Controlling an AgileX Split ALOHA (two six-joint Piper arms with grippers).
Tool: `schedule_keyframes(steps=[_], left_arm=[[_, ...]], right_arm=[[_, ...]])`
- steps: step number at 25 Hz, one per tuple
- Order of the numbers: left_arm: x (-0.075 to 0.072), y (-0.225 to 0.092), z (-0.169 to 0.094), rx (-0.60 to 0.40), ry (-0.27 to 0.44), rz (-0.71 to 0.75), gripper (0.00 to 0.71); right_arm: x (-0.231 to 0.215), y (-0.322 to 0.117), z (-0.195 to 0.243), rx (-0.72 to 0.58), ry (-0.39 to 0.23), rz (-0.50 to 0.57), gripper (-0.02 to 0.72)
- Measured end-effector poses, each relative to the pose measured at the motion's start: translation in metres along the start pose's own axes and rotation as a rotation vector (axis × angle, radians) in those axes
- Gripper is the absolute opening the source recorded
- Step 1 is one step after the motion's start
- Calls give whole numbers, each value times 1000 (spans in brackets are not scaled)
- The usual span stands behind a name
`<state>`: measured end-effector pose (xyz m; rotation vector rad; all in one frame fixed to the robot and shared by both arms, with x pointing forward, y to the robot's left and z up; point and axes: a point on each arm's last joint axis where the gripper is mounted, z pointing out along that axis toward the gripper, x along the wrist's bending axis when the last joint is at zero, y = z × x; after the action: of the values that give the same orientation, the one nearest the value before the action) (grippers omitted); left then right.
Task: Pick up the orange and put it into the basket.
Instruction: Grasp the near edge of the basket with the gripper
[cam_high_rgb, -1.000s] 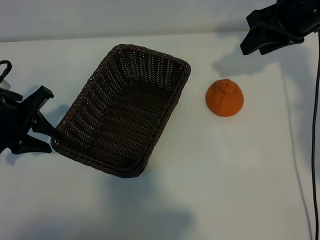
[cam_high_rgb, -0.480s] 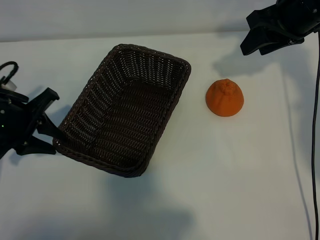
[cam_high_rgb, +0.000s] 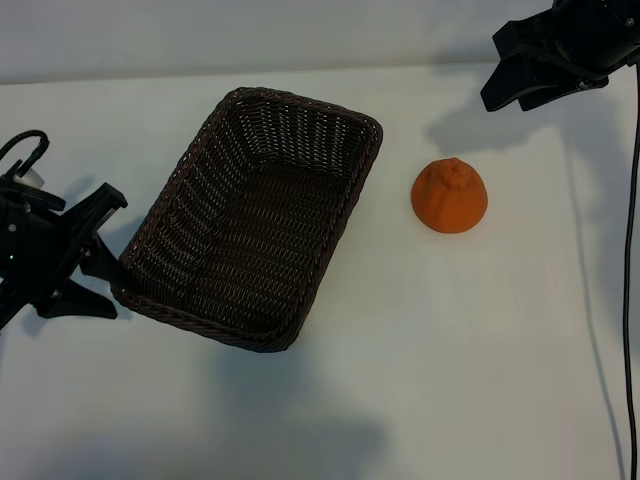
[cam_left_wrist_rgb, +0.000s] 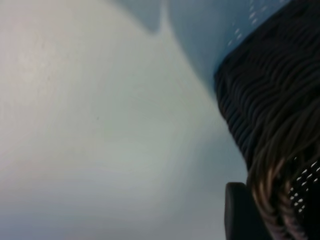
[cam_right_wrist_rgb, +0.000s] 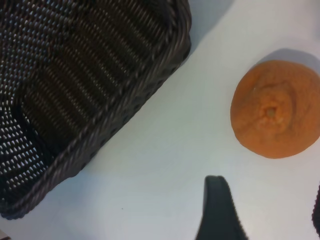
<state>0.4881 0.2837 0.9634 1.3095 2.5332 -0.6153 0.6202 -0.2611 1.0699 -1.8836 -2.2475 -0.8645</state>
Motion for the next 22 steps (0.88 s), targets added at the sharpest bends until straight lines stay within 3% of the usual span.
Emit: schedule_keyframes(steps=[22], left_arm=[[0, 7, 0, -72, 5, -4, 357]], right_arm=[[0, 0, 0, -1, 0, 0, 444]])
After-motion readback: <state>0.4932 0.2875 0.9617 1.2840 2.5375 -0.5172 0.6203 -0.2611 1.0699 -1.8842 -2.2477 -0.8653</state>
